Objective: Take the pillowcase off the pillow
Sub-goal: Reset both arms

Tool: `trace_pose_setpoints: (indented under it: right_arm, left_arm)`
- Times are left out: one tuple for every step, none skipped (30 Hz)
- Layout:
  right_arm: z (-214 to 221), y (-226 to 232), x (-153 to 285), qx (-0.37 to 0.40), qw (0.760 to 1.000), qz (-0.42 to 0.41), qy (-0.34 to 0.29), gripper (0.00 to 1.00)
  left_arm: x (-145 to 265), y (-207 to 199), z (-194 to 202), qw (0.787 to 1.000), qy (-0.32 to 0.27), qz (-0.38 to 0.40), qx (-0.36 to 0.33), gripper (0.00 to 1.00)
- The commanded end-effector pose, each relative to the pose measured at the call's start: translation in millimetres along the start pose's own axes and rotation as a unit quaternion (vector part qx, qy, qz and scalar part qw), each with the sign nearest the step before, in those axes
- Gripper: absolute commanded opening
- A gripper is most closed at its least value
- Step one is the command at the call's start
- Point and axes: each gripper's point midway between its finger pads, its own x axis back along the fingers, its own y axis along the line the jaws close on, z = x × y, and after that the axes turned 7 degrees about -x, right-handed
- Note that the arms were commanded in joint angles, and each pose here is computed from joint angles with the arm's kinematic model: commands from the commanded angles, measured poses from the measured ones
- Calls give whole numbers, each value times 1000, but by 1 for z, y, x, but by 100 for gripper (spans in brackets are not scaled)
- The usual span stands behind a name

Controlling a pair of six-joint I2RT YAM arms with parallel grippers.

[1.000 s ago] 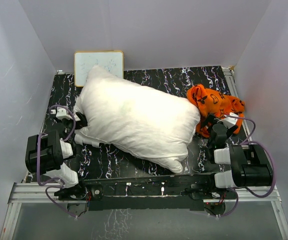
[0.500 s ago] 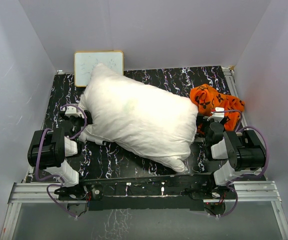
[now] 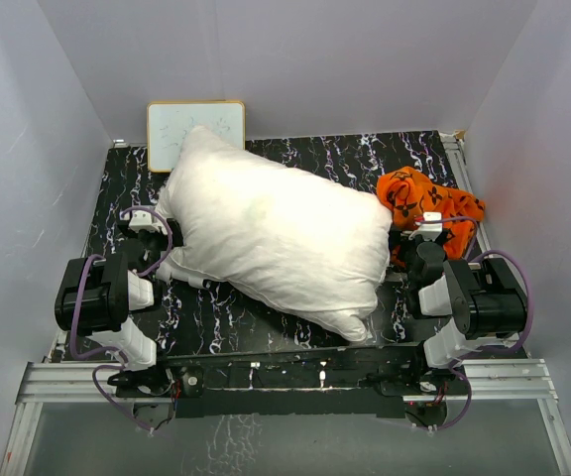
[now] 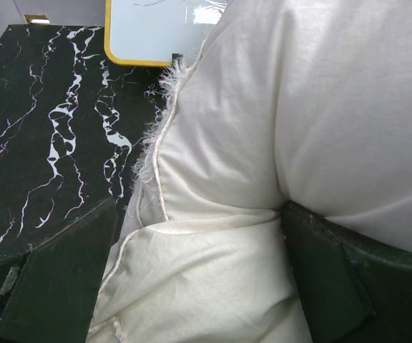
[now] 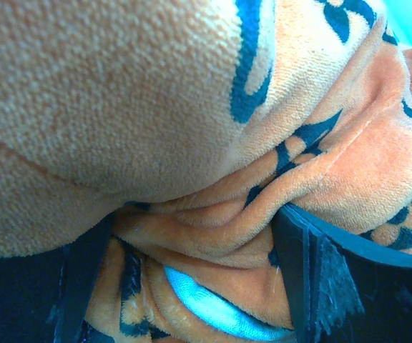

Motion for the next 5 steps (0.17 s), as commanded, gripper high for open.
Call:
trace_pose_setpoints:
  right_arm:
    - [-19, 33, -4, 9, 996, -78, -34, 99]
    - [-19, 33, -4, 9, 996, -78, -34, 98]
    - [-19, 33, -4, 9, 996, -78, -34, 98]
    - [-19, 33, -4, 9, 996, -78, -34, 98]
    - [-19, 33, -4, 8, 996, -78, -33, 99]
  left_arm:
    - [17, -30, 56, 993, 99, 61, -10, 97]
    - [17, -30, 55, 993, 98, 61, -11, 97]
    - [17, -30, 55, 993, 98, 61, -11, 97]
    - [18, -31, 54, 993, 97, 61, -10, 97]
    - [18, -31, 54, 994, 94, 61, -9, 97]
